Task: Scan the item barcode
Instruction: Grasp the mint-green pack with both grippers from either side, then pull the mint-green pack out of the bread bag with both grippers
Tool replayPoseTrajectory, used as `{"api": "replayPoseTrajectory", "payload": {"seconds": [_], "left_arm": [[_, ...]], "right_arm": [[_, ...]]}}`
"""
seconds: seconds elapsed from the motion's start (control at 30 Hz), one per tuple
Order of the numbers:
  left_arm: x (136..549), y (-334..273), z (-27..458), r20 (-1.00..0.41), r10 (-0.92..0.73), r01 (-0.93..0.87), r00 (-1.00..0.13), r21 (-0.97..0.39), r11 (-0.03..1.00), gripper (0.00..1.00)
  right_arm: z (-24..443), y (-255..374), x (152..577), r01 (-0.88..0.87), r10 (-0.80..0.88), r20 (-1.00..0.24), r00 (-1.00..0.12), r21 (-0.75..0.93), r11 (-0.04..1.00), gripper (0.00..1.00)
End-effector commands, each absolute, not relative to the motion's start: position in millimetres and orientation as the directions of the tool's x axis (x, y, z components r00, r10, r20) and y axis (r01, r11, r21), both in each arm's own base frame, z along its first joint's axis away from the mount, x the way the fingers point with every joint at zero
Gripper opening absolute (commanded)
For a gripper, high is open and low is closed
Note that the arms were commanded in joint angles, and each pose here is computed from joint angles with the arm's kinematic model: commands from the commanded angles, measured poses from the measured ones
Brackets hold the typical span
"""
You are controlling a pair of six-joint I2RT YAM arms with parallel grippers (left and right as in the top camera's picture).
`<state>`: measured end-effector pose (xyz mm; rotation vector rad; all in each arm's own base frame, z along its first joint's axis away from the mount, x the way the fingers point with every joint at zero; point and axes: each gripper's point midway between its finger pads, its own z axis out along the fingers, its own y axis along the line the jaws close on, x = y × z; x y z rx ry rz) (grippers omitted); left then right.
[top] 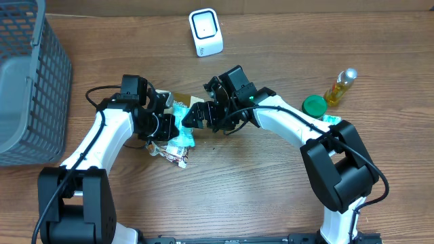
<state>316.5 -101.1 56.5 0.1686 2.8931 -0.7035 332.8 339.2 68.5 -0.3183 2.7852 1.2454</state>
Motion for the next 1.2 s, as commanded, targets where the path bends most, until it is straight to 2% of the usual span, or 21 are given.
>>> {"api": "replayPoseTrajectory", "payload": {"seconds": [0.0, 0.07, 0.23, 0.4, 0.6, 0.77, 0.87, 1.0, 1.17], "left_arm": [[314, -139, 86, -0.219, 0.092, 0.217, -0.971, -0.659, 0.720, 0.04], [312, -147, 93, -0.223, 0.092, 0.225, -0.970, -0.698, 0.680, 0.04], [309, -148, 93, -0.201, 0.086, 0.206, -0.976, -0.707, 0.677, 0.04], [302, -154, 95, -0.186, 0.107, 0.209, -0.977, -0.723, 0.658, 0.04], [296, -177, 123, -0.260, 0.145, 0.297, -0.955, -0.822, 0.486, 0.04], [296, -183, 134, -0.282, 0.139, 0.314, -0.949, -0.851, 0.420, 0.04], [296, -184, 134, -0.286, 0.143, 0.320, -0.947, -0.849, 0.421, 0.04], [296, -184, 134, -0.289, 0.144, 0.323, -0.946, -0.847, 0.421, 0.04], [296, -183, 133, -0.292, 0.146, 0.326, -0.945, -0.845, 0.424, 0.04]], "right_arm": [[65, 331, 337, -0.189, -0.134, -0.134, -0.982, 0.726, 0.662, 0.95], [66, 324, 340, -0.176, -0.118, -0.131, -0.984, 0.712, 0.680, 0.93], [89, 301, 343, -0.212, -0.119, -0.181, -0.976, 0.685, 0.697, 0.88], [114, 274, 346, -0.157, -0.064, -0.157, -0.986, 0.706, 0.691, 0.88], [146, 272, 327, -0.172, -0.157, -0.108, -0.982, 0.860, 0.481, 0.81], [143, 271, 317, -0.196, -0.198, -0.112, -0.974, 0.856, 0.479, 0.80], [146, 276, 313, -0.212, -0.216, -0.122, -0.969, 0.862, 0.461, 0.71], [147, 280, 314, -0.231, -0.223, -0.142, -0.964, 0.863, 0.449, 0.51], [149, 282, 318, -0.256, -0.222, -0.172, -0.960, 0.861, 0.440, 0.47]]}}
